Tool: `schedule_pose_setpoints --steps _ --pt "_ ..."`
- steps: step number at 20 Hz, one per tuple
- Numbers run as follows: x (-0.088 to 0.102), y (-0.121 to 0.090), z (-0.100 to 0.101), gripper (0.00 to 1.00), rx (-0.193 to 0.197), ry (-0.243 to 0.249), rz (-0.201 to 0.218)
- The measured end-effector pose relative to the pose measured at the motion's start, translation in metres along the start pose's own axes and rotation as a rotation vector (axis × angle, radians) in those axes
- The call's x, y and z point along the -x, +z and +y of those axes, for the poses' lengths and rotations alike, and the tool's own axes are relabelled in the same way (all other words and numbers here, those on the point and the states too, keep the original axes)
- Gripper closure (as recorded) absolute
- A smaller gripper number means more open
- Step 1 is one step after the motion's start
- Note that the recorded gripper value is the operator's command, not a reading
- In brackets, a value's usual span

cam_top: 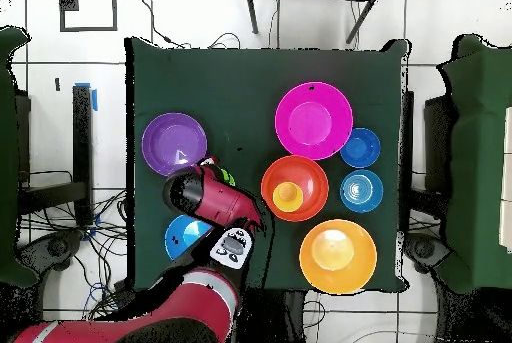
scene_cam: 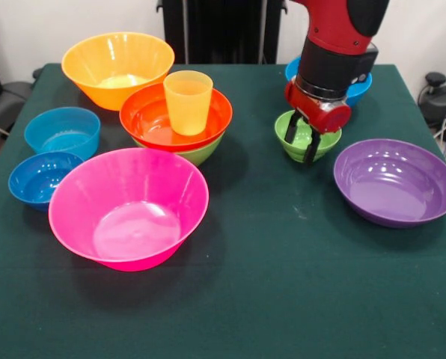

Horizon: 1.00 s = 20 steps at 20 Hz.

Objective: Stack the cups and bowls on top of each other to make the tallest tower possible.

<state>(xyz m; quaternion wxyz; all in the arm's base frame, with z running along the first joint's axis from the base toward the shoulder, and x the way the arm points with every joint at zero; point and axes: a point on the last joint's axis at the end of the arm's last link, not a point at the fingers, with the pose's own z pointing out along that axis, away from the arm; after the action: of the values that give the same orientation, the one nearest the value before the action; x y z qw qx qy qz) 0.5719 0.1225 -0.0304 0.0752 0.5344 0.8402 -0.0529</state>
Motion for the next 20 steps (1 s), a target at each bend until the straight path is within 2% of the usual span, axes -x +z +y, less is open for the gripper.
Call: schedule_pose_setpoints --steps 4,20 --pt "-0.001 0.005 -0.001 0.0 0.002 0.0 -0.004" --pt "-0.012 0.019 -0.004 0.0 -0.009 0.004 0.034"
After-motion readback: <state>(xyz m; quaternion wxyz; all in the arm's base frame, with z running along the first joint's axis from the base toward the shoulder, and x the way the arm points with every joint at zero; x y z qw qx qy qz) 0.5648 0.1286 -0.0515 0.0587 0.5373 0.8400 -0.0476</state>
